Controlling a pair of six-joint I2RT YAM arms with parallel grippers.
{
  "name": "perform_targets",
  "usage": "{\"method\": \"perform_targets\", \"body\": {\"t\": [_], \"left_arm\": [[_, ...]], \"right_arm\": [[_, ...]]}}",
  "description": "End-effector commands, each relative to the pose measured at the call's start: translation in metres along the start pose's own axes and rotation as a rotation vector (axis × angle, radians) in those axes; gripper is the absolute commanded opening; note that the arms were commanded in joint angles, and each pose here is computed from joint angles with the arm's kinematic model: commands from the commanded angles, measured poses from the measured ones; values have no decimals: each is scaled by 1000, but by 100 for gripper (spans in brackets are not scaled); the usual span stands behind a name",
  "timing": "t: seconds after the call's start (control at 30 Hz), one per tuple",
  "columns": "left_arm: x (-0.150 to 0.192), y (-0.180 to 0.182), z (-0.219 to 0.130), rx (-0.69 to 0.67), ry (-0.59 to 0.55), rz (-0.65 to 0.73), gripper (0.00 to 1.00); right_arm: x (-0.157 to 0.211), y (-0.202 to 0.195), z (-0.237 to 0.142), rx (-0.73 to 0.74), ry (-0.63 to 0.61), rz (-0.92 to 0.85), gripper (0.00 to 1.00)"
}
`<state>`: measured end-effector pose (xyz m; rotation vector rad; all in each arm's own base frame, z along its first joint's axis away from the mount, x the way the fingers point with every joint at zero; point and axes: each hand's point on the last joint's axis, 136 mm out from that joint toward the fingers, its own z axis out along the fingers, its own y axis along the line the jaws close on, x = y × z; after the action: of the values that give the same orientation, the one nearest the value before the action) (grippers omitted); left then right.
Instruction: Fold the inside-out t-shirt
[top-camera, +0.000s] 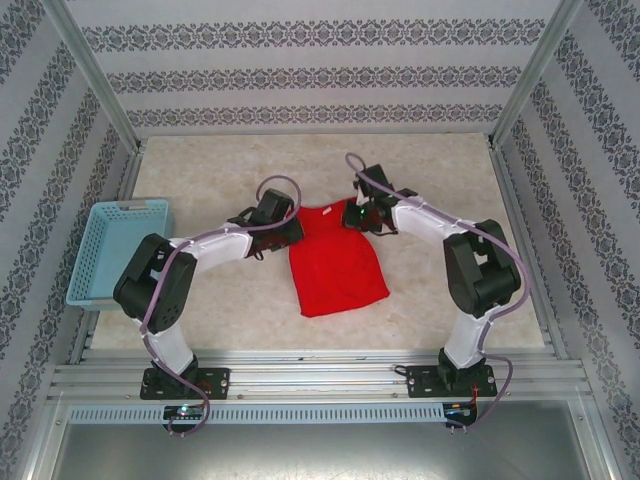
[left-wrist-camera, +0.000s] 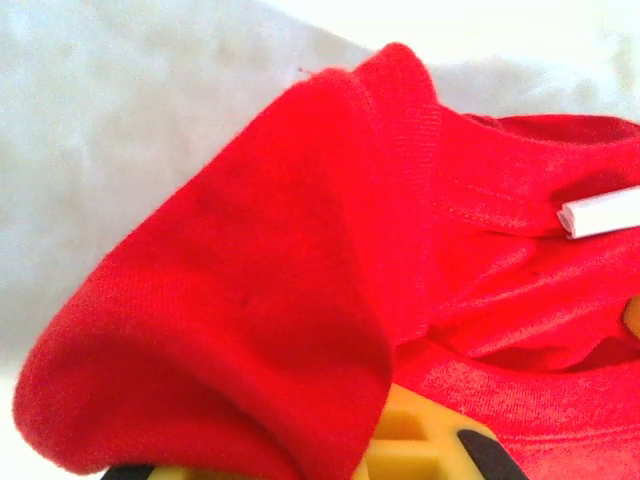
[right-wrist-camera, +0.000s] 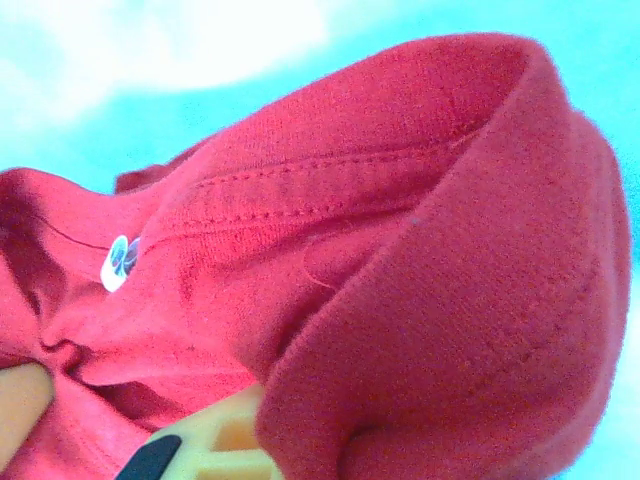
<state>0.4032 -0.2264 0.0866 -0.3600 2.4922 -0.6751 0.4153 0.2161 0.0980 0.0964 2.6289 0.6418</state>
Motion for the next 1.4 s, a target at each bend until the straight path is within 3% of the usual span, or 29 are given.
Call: {"method": "perform_targets", "body": {"t": [0.0, 0.1, 0.2, 0.33, 0.5, 0.63, 0.83, 0.9, 1.1, 1.17, 1.37], "left_arm": [[-69, -26, -30, 78, -139, 44, 0], [-104, -54, -53, 134, -217, 120, 0], [-106, -72, -72, 212, -248, 172, 0], [-60, -67, -74, 298, -221, 185, 0], [13, -47, -63, 316, -97, 165, 0], [33, -33, -57, 258, -81, 145, 0], [24, -11, -28, 83, -68, 134, 0], [27, 2, -17, 19, -46, 99, 5], [43, 20, 12, -67, 42, 48, 13], [47, 23, 14, -84, 70, 37, 18], [44, 49, -10, -248, 59, 5, 40]], "right_arm": [[-71, 28, -48, -68, -186, -74, 0], [-99, 40, -77, -68, -277, -122, 0], [-97, 47, -94, -95, -338, -142, 0], [-53, 29, -91, -96, -358, -141, 0], [18, 3, -75, -105, -280, -81, 0], [43, -11, -74, -23, -256, -95, 0], [39, -43, -51, 168, -186, -89, 0], [38, -51, -42, 220, -154, -78, 0], [40, -76, -12, 337, -65, -50, 12], [38, -76, -13, 337, -69, -49, 21], [30, -70, -45, 358, -108, -82, 63]]}}
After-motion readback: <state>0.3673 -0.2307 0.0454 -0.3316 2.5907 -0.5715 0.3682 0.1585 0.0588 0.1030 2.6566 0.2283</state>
